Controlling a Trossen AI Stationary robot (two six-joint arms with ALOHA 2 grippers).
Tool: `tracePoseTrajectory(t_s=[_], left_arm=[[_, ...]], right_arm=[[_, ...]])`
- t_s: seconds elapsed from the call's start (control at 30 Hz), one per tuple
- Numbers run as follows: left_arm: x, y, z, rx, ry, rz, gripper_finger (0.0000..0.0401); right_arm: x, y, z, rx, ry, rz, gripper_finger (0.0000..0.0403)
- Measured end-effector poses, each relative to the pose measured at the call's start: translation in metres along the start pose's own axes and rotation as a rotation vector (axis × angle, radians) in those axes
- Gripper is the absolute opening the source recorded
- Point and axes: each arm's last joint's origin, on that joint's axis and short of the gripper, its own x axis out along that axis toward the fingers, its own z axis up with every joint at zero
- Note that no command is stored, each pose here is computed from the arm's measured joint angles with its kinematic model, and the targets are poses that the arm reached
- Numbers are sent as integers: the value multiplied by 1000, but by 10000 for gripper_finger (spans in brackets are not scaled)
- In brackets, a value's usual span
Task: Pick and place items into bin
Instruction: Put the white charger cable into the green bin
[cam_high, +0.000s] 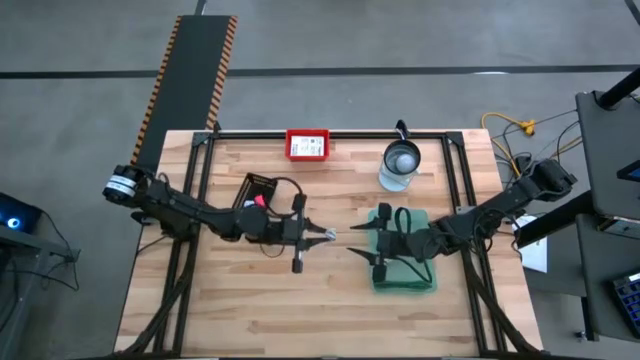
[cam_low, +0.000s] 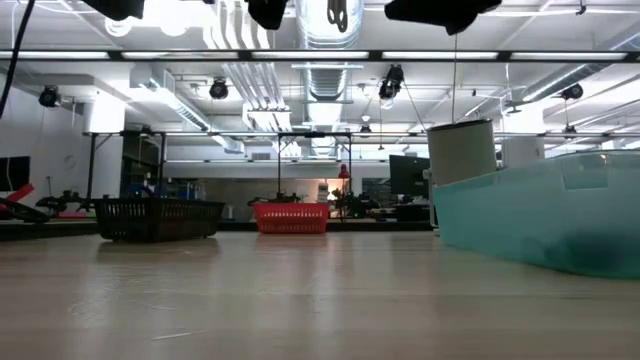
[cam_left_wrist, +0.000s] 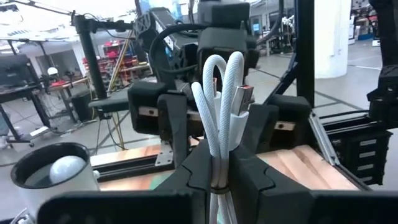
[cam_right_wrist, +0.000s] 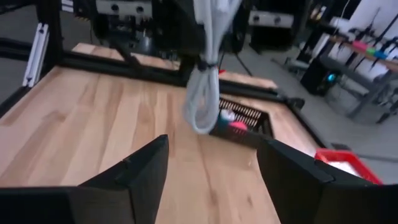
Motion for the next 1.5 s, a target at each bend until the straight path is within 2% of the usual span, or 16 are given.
tracePoseTrajectory(t_s=[0.17, 0.3, 0.53, 0.67, 0.8, 1.1, 1.27, 1.5], left_arm=[[3, 14, -1, 7, -12, -2, 16], [3, 21, 5, 34, -92, -34, 17], [13, 23, 3, 109, -159, -69, 16], [24, 24, -6, 131, -168, -60, 16], [29, 24, -3, 172, -197, -57, 15], [30, 23, 0, 160, -213, -99, 15], [30, 23, -1, 160, -205, -102, 16], [31, 23, 0, 158, -205, -100, 19]], right_arm=[[2, -3, 5, -34, -40, -14, 227], [4, -8, 6, -49, -50, -32, 226], [6, -12, 11, -49, -62, -47, 226], [6, -12, 15, -70, -74, -33, 226], [7, -12, 17, -98, -79, -33, 226], [6, -13, 19, -91, -90, -35, 216], [6, -13, 20, -89, -94, -35, 187], [6, -12, 19, -100, -94, -29, 105]])
